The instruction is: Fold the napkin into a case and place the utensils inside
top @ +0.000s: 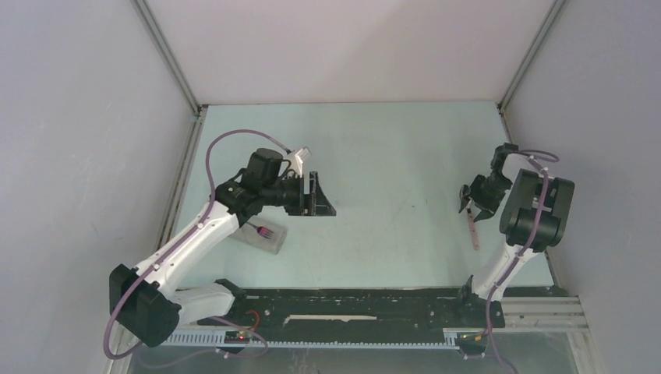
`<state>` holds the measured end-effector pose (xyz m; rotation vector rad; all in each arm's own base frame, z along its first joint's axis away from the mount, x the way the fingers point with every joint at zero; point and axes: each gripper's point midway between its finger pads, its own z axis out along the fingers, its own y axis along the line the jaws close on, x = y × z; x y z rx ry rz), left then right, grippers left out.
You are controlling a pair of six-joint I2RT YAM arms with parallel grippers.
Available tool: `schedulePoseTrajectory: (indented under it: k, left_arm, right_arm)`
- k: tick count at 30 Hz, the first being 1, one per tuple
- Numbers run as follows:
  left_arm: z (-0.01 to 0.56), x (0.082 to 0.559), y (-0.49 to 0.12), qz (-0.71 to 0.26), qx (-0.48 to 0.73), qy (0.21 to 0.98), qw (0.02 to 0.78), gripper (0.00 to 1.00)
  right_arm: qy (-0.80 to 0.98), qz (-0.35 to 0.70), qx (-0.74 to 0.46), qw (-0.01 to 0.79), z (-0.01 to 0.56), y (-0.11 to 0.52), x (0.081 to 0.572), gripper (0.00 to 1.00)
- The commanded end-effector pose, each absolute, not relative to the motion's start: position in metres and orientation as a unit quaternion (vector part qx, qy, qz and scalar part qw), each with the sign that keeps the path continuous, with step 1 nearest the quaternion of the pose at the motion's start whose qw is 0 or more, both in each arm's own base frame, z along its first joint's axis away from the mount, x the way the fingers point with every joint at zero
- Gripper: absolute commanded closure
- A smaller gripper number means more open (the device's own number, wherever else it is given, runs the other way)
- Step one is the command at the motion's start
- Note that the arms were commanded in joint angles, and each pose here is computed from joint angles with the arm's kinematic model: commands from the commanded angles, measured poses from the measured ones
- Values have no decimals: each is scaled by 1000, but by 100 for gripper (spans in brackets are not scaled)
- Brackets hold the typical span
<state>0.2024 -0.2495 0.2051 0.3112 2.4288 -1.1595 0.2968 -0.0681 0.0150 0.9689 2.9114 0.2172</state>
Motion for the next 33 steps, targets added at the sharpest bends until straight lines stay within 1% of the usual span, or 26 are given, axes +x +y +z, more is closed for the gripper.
schedulePoseTrajectory:
  k: [1,4,5,6,9,10,12,14,20,22,23,25,26,27,29,30,33]
  left_arm:
    - [230,205,-249,-440,110,858,243,26]
    - [232,205,-246,-439,106,857,250,26]
    - [231,205,-246,-438,105,857,251,26]
    - [231,205,-245,-437,103,857,252,26]
    - [229,204,-242,-434,98,860,249,26]
    - [228,204,-241,-431,97,861,250,26]
    - [226,204,-238,-427,92,863,252,26]
    - [225,204,-237,-425,87,865,253,26]
    - [225,207,-234,-421,72,867,256,26]
    - [226,208,-233,-421,66,867,258,26]
    - [225,208,-232,-419,63,868,260,26]
    - [222,207,-229,-414,51,871,259,26]
    - [220,206,-227,-411,42,873,260,26]
    - [216,208,-224,-403,25,877,261,25]
    - [201,209,-213,-375,-24,891,255,25]
    - [192,209,-208,-364,-53,896,248,25]
    - [169,206,-205,-357,-126,902,209,25]
  right_arm:
    - [947,24,321,-12,0,-46,281,51]
    - [947,50,316,-30,-4,-17,280,70]
    - [947,61,314,-33,-5,-4,280,74]
    - [950,75,299,-37,-3,11,280,79]
    - [956,104,269,-53,3,57,274,96]
    - [955,133,260,-59,7,79,271,100]
    - [949,164,260,-66,13,114,265,100]
    - [940,169,287,-68,16,141,258,100]
    - [867,101,469,-132,13,191,222,100]
    - [842,111,511,-129,10,214,219,96]
    - [819,119,548,-123,8,224,220,92]
    - [800,161,568,-101,12,246,229,85]
    - [792,173,577,-95,16,252,233,78]
    - [787,187,581,-90,21,257,237,74]
    - [783,214,580,-72,33,263,246,63]
    - [782,224,578,-66,40,263,248,60]
    - [790,259,554,-40,70,262,249,45]
